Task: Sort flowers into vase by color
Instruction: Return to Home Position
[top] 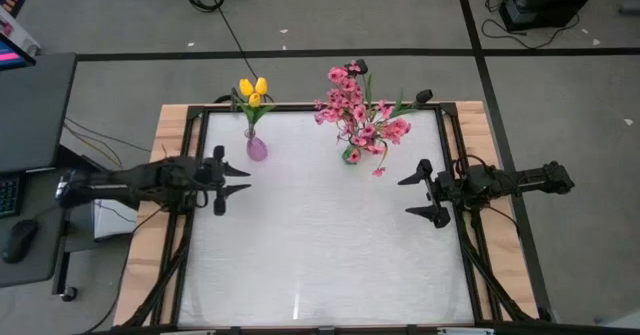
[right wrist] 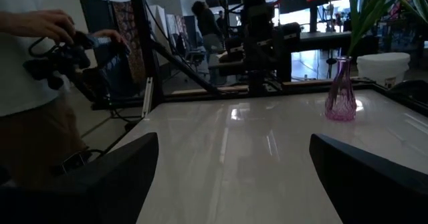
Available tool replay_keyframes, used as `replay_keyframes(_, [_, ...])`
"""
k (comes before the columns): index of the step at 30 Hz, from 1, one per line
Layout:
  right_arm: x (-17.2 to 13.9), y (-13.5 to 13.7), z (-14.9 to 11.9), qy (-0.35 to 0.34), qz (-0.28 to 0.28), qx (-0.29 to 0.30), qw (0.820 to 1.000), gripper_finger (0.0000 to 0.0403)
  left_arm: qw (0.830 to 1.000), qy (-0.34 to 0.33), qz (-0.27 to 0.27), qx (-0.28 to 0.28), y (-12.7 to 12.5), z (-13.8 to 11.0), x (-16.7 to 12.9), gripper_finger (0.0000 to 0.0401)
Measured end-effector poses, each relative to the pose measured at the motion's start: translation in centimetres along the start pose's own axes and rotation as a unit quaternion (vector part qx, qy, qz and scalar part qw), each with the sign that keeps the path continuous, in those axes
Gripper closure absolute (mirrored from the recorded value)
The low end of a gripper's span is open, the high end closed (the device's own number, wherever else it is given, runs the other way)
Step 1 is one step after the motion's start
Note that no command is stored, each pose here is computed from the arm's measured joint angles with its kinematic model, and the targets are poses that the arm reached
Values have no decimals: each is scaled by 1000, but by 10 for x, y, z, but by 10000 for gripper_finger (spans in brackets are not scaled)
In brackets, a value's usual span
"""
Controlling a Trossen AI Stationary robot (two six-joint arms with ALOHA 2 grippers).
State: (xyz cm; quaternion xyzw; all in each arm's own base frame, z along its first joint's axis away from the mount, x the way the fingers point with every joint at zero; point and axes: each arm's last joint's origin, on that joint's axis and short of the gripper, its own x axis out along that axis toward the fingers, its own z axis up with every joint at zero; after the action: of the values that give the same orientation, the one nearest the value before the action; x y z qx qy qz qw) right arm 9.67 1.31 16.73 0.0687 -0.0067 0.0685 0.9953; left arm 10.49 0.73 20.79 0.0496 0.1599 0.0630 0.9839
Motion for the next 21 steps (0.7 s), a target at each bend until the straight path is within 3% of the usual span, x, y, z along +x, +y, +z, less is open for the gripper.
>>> replay_keyframes(6, [0,0,0,0,0,0,1000,7,1000,-26,2,-3,2,-4,-18,255])
replay_keyframes(12, [0,0,0,0,0,0,1000,7,994,-112,10,-11,4,7,-30,255])
replay_keyframes(21, [0,0,0,-1,-2,0,1000,7,983,-181,9,-17,4,14,-40,255])
